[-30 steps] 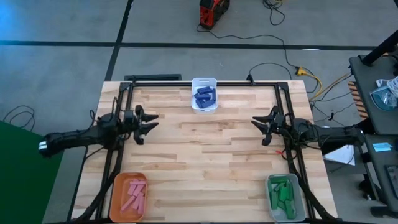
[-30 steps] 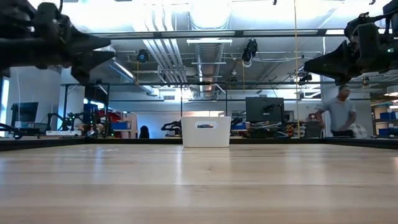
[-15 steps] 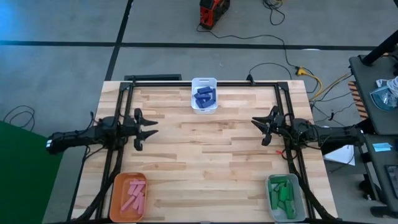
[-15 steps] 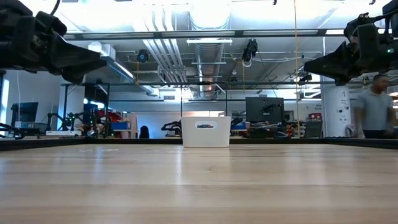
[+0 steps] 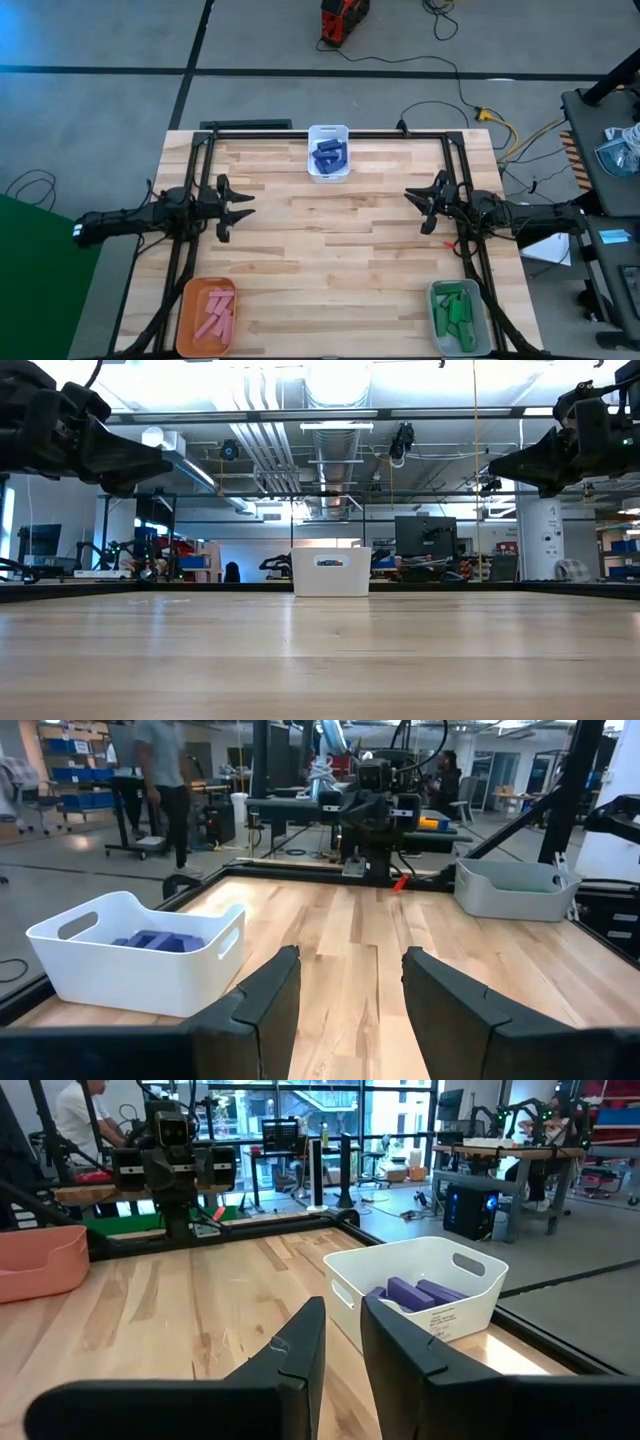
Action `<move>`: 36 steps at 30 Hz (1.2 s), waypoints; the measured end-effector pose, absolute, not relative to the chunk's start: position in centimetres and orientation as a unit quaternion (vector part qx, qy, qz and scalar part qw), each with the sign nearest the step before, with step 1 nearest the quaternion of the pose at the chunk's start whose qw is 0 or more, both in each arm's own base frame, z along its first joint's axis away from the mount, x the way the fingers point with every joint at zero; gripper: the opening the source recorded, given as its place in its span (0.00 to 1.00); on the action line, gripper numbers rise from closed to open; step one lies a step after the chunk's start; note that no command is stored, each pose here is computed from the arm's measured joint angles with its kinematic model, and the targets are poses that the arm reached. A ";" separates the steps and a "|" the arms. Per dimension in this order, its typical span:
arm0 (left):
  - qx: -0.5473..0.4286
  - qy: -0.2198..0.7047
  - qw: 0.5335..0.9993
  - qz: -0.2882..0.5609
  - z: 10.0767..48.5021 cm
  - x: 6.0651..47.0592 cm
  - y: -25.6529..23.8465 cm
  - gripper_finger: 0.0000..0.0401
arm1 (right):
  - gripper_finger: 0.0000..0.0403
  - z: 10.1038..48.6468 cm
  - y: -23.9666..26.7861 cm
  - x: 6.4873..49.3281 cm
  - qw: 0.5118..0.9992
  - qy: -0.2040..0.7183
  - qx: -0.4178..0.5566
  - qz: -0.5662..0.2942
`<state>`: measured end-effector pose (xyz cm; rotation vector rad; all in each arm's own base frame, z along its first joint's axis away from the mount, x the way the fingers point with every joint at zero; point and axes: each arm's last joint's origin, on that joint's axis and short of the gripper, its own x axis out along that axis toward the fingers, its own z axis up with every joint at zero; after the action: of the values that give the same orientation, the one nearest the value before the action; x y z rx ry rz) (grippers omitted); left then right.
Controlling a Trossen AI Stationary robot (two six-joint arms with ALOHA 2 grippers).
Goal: Sort blocks
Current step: Return to Home Position
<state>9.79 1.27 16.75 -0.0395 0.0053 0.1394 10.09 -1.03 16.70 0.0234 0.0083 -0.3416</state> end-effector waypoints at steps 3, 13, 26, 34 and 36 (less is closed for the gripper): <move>-0.020 0.003 0.997 0.070 16.7 9.8 1.3 0.39 | 0.17 16.7 -1.0 10.1 0.985 0.004 0.012 -0.170; -0.020 0.003 0.997 0.070 16.7 9.8 1.3 0.39 | 0.22 16.7 -1.0 10.1 0.985 0.004 0.012 -0.170; -0.020 0.003 0.997 0.070 16.7 9.8 1.3 0.39 | 0.22 16.7 -1.0 10.1 0.985 0.004 0.012 -0.170; -0.020 0.003 0.997 0.070 16.7 9.8 1.3 0.39 | 0.16 16.7 -1.0 10.1 0.985 0.004 0.012 -0.170; -0.020 0.003 0.997 0.070 16.7 9.8 1.3 0.39 | 0.15 16.7 -1.0 10.1 0.985 0.004 0.012 -0.170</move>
<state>9.80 1.27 16.74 -0.0395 0.0062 0.1398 10.09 -1.03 16.70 0.0236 0.0079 -0.3419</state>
